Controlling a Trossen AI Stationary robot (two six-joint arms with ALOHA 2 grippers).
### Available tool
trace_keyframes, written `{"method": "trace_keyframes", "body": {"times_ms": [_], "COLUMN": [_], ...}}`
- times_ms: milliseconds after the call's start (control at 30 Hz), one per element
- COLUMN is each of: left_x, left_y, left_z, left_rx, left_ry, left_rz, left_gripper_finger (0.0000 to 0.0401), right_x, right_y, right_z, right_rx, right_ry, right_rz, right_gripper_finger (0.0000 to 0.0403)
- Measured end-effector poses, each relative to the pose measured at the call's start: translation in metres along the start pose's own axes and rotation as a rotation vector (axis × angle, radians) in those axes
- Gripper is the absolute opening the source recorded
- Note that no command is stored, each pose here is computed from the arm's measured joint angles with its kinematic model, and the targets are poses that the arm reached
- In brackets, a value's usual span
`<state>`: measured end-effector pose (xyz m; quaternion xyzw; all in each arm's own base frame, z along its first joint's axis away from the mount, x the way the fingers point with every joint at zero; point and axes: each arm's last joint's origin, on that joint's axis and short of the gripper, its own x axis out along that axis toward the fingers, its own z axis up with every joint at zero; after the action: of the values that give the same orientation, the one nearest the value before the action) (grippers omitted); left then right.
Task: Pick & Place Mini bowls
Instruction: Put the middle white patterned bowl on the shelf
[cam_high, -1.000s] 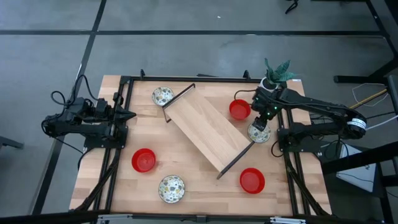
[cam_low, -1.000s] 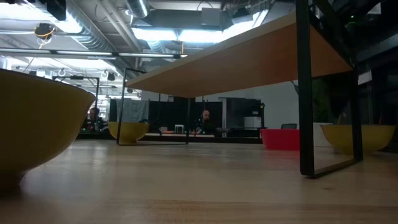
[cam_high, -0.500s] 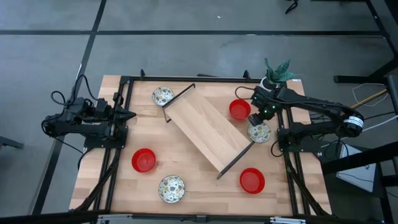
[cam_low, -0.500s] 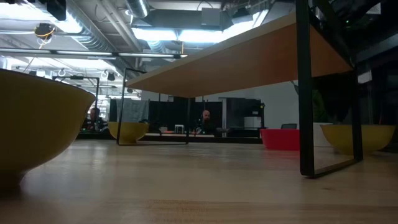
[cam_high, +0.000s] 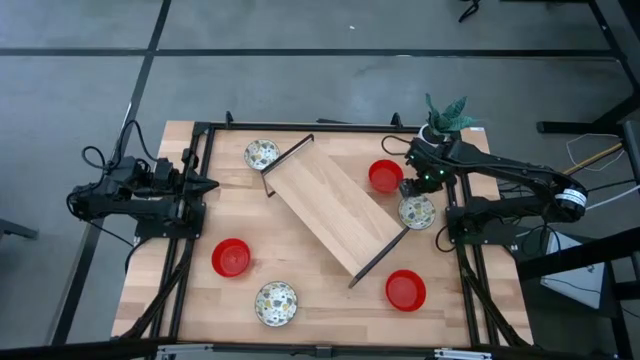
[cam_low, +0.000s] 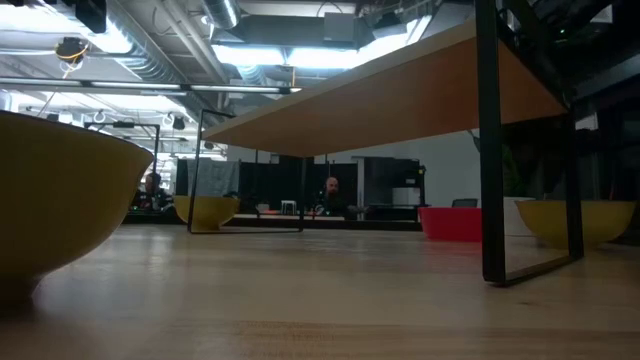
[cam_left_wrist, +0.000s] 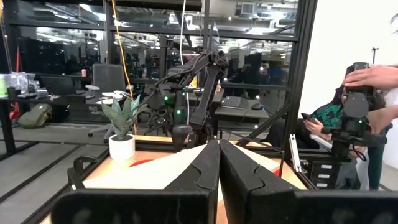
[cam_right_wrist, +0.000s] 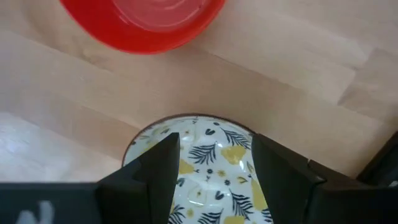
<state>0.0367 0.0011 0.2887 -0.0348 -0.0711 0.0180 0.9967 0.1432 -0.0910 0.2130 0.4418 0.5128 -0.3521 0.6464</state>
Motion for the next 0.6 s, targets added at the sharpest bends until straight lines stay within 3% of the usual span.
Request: {"method": "trace_keyframes", "body": {"times_ms": [133, 600], "left_x": [0.0, 0.0], "left_y": [0.0, 0.0], "left_z": [0.0, 0.0], "left_rx": [0.0, 0.0], "left_ry": [0.0, 0.0], "left_rz": [0.0, 0.0], "left_gripper_finger": [0.0004, 0.0004], "right_x": [0.0, -0.028], "right_y": [0.001, 0.014], "right_z": [0.002, 0.011], "right_rx": [-0.13, -0.834], "right_ry": [-0.016, -0.087], "right_rz": [0.01, 0.085], "right_gripper_finger": [0.02, 0.02]}}
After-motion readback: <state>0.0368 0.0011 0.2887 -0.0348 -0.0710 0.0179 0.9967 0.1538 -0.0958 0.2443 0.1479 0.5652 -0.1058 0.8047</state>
